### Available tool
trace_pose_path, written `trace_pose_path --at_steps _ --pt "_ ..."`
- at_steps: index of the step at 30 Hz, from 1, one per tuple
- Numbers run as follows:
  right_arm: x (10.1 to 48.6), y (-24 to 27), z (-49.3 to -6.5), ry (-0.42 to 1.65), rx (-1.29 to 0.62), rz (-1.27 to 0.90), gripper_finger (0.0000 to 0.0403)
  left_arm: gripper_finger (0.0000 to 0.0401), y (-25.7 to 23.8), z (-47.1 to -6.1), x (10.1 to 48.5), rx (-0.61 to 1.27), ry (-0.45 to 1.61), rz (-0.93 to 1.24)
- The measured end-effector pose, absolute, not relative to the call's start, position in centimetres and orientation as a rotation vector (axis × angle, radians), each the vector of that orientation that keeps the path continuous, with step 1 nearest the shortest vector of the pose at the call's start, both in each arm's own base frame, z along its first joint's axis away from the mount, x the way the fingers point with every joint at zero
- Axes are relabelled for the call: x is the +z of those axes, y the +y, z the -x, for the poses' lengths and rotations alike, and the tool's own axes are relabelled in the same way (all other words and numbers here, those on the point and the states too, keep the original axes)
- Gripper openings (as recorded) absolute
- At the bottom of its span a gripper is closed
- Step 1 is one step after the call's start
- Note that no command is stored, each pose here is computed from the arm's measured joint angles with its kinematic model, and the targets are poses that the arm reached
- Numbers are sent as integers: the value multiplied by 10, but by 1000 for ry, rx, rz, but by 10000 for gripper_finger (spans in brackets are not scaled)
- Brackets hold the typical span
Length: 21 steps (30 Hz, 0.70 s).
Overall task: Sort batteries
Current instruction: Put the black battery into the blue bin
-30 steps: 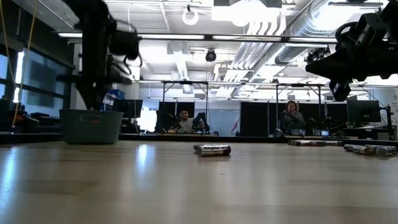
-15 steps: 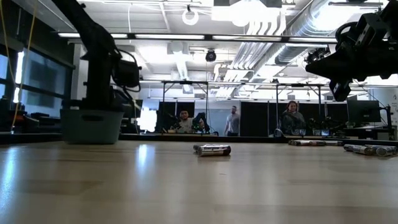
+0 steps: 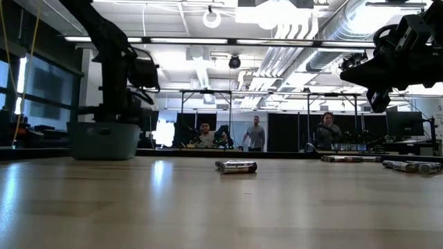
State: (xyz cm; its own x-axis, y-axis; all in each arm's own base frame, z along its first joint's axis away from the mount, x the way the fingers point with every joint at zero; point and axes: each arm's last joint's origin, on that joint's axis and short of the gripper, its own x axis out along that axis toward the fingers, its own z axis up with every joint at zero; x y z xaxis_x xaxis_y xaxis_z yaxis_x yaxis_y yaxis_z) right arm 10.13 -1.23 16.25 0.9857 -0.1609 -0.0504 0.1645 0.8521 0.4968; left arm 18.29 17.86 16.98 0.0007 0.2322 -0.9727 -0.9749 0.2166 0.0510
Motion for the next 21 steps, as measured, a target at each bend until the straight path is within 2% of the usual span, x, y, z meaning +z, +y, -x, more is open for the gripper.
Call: trace_pose_path --at_steps 5,11,16,21 --pt "162 -12 -101 7 -171 -524 0 158 180 -184 201 1154 1028 844" --pt "162 -12 -101 8 -171 -524 0 165 169 -181 253 1106 867 785" --pt "162 -12 -101 7 -171 -524 0 164 142 -188 294 962 730 661" --pt "162 -12 -101 8 -171 -524 0 146 100 -206 317 757 654 521"
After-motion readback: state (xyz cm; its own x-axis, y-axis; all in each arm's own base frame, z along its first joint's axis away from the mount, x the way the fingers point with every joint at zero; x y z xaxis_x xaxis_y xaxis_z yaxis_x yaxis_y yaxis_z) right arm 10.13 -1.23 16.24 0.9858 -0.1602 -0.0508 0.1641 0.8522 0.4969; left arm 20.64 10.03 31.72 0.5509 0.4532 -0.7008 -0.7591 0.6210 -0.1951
